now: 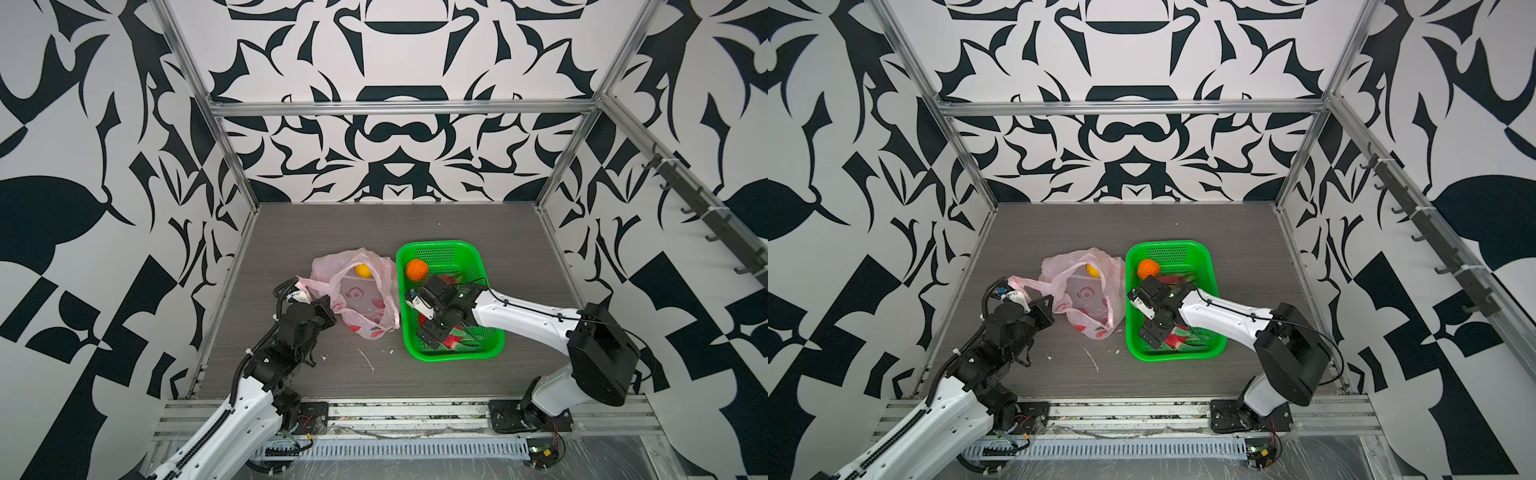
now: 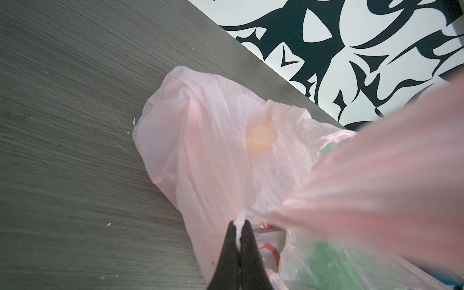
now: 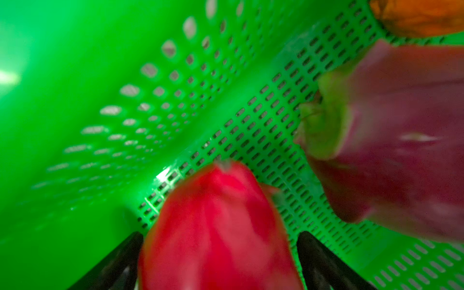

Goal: Untie the knot of the plastic bag and take out the fruit
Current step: Place the fruit in the basket.

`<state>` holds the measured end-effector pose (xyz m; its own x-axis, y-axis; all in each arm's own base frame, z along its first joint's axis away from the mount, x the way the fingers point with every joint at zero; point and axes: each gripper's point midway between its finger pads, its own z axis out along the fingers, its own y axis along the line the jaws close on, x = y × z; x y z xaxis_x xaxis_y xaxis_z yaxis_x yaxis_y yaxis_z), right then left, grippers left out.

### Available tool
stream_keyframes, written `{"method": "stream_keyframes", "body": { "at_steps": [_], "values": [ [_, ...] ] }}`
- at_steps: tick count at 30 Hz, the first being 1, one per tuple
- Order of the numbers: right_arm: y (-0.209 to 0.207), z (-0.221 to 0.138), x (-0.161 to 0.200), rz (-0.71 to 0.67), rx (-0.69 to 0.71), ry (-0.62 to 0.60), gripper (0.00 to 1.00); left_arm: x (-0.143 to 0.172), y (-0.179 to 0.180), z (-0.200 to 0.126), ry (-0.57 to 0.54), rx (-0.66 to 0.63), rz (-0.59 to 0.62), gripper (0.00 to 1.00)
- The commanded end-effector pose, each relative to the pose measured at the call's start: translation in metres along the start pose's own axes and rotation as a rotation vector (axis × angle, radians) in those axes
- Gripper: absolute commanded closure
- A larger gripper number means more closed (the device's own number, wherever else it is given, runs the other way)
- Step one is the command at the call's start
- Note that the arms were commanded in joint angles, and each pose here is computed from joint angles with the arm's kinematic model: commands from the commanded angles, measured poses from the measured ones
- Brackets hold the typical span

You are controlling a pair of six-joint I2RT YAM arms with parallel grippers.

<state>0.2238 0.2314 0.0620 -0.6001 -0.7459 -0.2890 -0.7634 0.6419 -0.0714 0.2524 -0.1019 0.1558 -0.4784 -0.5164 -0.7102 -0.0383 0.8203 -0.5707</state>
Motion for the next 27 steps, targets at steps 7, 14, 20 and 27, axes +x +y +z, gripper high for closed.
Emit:
{"method": "stream_keyframes", "body": {
  "at_steps": [7, 14, 20, 27],
  "values": [
    [-0.008, -0.021, -0.014, 0.098, 0.03, -0.075, 0.01, -0.011, -0.008, -0.005, -0.028, 0.018, -0.006, 1.0],
    [-0.011, -0.049, -0.024, 0.118, 0.034, -0.152, 0.01, -0.011, -0.008, -0.005, -0.03, 0.019, 0.004, 1.0],
    [-0.016, -0.106, -0.049, 0.185, 0.03, -0.284, 0.1, -0.011, -0.008, -0.008, -0.031, 0.029, 0.001, 1.0],
    [-0.003, -0.179, -0.103, 0.196, 0.044, -0.455, 0.3, -0.011, -0.007, -0.011, -0.039, 0.038, -0.011, 1.0]
  ]
}}
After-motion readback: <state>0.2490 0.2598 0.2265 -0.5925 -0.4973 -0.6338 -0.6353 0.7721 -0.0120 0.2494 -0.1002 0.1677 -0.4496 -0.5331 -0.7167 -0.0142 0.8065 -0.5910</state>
